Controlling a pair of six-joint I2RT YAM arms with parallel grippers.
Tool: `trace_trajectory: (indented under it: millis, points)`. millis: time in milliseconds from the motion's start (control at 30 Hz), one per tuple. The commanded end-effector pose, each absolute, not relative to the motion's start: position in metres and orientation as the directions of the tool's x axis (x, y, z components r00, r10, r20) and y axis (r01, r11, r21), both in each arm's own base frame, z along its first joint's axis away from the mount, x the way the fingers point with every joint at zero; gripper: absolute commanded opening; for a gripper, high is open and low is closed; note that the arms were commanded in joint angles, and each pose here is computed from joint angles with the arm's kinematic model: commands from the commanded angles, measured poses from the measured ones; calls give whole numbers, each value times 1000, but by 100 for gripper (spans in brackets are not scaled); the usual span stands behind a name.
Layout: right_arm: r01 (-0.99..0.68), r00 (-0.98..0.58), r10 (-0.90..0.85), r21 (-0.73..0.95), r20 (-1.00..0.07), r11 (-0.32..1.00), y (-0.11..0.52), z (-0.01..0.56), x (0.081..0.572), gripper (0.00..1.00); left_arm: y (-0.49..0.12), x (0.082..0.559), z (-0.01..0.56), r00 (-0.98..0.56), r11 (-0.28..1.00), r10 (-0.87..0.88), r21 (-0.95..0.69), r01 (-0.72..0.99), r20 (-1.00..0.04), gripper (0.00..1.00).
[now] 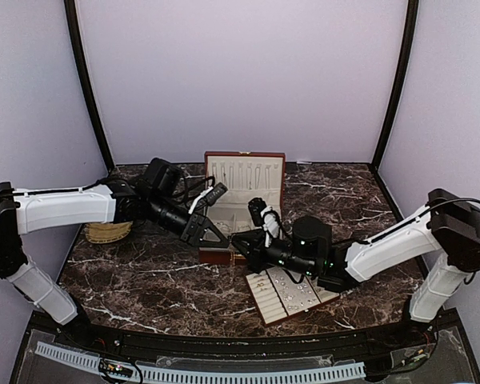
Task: Organize the mixed jewelry
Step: Pass from the left arm to the right
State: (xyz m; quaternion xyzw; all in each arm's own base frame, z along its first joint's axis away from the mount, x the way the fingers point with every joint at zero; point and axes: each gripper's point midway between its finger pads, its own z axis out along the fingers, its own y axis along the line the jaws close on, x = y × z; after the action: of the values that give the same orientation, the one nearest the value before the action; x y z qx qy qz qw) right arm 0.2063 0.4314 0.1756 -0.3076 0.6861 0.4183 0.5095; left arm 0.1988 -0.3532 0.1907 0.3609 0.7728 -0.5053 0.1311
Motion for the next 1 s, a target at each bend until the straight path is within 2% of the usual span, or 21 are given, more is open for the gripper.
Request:
trace_trajectory:
  millis: [0,233,367,667,800,967]
  points:
    - [-823,-235,100,253,-967,509,420,219,215,0,-350,207,216,-628,241,383,-583,776,-678,32]
    - [-726,-197,62,188,-979,662,397,248,239,0,-337,241,238,-491,381,309,-367,849,-814,58]
    - [-660,-216,-27,125,-976,740,383,256,260,0,-333,270,249,-390,467,273,-233,853,-879,65]
    - [-541,-229,-80,58,-970,839,348,293,308,0,-346,334,247,-290,590,167,-140,795,-942,62]
    - [-475,-231,-92,30,-969,879,332,304,330,0,-353,356,231,-194,609,221,-20,793,-956,50]
    - [-407,-246,-84,24,-966,913,311,311,355,0,-365,383,226,-41,601,310,162,782,-950,47]
